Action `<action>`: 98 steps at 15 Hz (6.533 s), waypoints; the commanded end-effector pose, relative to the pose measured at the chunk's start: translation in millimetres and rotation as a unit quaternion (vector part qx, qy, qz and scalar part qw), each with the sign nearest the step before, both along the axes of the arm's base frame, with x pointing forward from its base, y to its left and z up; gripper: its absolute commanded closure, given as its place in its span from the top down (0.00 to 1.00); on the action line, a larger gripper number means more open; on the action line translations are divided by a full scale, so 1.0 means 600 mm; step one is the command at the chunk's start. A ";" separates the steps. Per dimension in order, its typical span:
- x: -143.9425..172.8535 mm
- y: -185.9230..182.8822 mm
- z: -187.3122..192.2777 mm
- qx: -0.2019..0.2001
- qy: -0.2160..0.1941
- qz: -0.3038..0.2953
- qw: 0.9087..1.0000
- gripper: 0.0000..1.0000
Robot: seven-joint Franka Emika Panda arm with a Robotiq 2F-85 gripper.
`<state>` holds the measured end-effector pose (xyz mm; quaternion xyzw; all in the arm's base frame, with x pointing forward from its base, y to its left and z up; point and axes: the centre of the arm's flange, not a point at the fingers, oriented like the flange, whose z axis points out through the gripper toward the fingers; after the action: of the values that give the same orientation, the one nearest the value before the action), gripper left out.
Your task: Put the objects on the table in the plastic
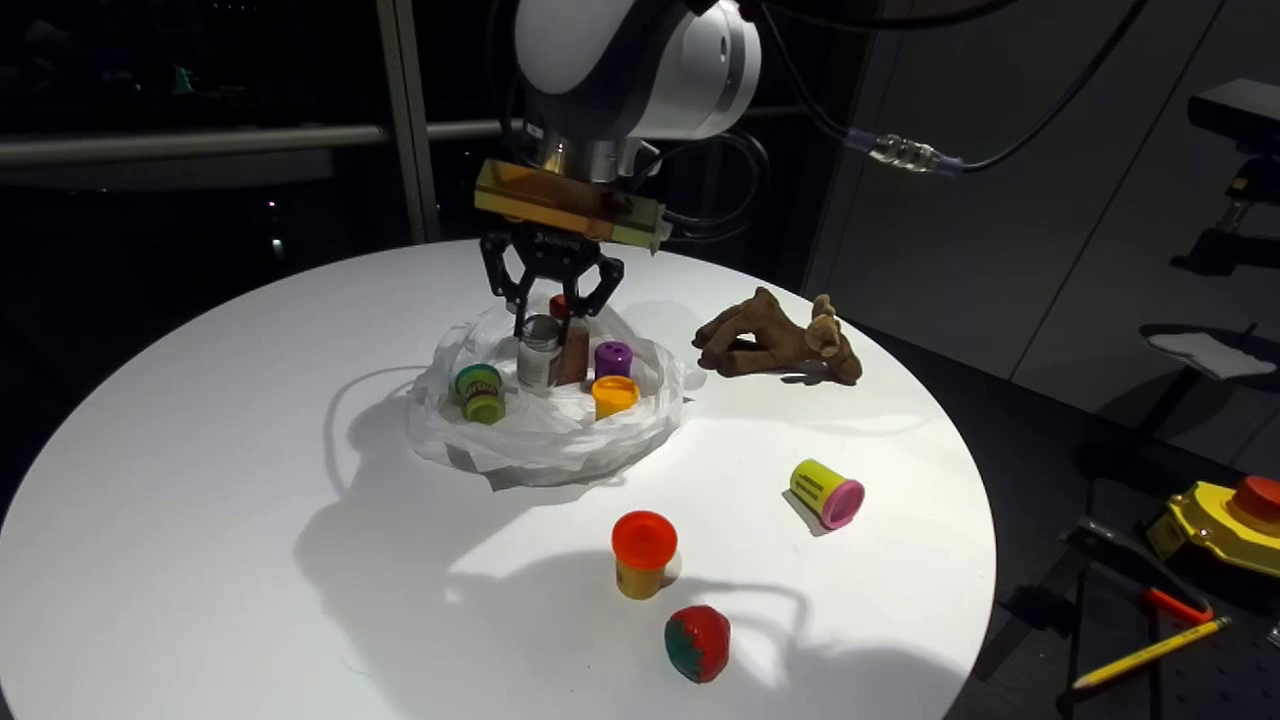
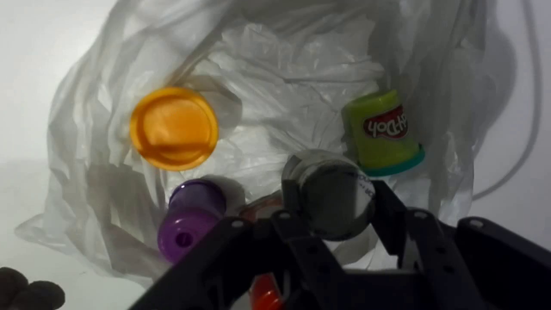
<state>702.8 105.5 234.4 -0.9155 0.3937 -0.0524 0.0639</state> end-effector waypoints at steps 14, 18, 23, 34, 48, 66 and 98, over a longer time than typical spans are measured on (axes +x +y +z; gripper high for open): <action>0.107 -0.011 0.039 -0.008 -0.068 -0.033 0.997 1.00; 0.068 0.001 0.107 0.036 -0.044 -0.012 0.998 1.00; -0.069 0.074 0.144 0.074 0.031 0.100 0.992 1.00; -0.298 0.123 -0.023 0.016 0.125 0.183 0.975 1.00; -0.319 0.113 -0.080 0.017 0.087 0.172 0.981 1.00; -0.327 0.148 -0.098 0.044 0.097 0.175 0.979 0.94; -0.056 0.015 -0.034 -0.011 -0.013 0.084 0.996 0.28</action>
<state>637.5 112.9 232.2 -0.9476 0.3056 -0.0468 0.0800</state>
